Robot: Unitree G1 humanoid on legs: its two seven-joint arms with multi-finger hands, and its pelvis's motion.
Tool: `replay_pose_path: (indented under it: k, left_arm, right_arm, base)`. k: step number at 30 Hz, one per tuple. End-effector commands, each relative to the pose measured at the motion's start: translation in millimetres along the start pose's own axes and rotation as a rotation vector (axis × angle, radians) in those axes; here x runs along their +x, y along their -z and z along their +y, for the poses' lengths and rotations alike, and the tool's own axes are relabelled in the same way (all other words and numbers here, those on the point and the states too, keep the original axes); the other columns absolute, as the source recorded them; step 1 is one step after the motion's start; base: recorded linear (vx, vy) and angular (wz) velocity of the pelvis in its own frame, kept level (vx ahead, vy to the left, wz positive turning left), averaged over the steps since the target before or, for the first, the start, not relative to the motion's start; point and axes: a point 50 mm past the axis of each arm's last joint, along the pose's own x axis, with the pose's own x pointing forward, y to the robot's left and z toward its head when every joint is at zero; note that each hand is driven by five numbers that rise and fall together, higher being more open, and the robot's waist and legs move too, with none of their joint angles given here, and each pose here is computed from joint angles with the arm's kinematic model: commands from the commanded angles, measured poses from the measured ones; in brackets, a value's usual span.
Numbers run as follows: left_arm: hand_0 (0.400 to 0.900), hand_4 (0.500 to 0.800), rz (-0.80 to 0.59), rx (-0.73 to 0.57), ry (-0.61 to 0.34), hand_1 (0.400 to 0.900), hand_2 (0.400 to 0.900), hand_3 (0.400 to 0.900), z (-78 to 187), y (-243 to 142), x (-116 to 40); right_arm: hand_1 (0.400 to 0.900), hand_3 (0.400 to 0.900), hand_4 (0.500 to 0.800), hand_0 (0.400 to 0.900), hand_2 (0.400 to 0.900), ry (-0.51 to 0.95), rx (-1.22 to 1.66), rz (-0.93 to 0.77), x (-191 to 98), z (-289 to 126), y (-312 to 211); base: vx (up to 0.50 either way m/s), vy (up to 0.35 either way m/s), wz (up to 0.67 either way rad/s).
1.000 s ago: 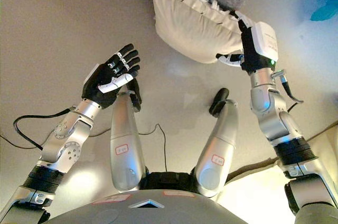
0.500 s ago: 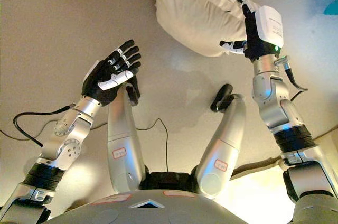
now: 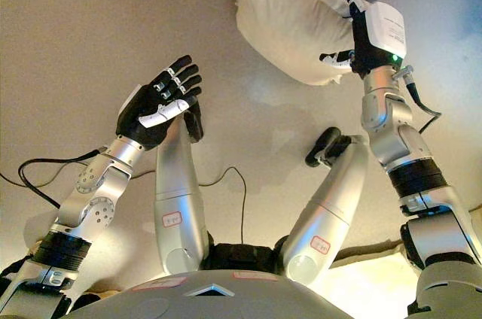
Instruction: Pick up the pillow and put it on the sofa.
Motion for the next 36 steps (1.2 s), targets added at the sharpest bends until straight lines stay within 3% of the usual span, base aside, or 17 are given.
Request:
replay_pose_path:
  k: [1,11,25,36]
  left_arm:
    - [0.900,0.800,-0.146,-0.013,0.094,0.900,0.900,0.900,-14.1,-25.4,6.0]
    - [0.900,0.800,-0.134,-0.037,0.099,0.900,0.900,0.900,-16.6,-19.5,8.4]
    - [0.900,0.800,-0.141,-0.065,0.111,0.900,0.900,0.900,-22.6,-19.4,14.4]
    - [0.900,0.800,-0.135,-0.073,0.118,0.900,0.900,0.900,-27.4,-15.0,16.4]
  right_arm:
    - [0.900,0.900,0.800,0.900,0.900,0.175,-0.046,-0.023,24.8,-46.3,-6.7]
    - [0.900,0.900,0.800,0.900,0.900,0.239,-0.071,0.033,38.9,-55.3,-7.7]
    - [0.900,0.900,0.800,0.900,0.900,0.180,-0.048,0.136,56.9,-61.9,-8.7]
    - [0.900,0.900,0.800,0.900,0.900,0.045,0.028,0.341,66.9,-53.6,5.6]
  base:
    - [0.023,0.020,0.07]
    - [0.010,0.012,0.03]
    - [-0.005,0.021,0.03]
    - [0.000,0.004,0.02]
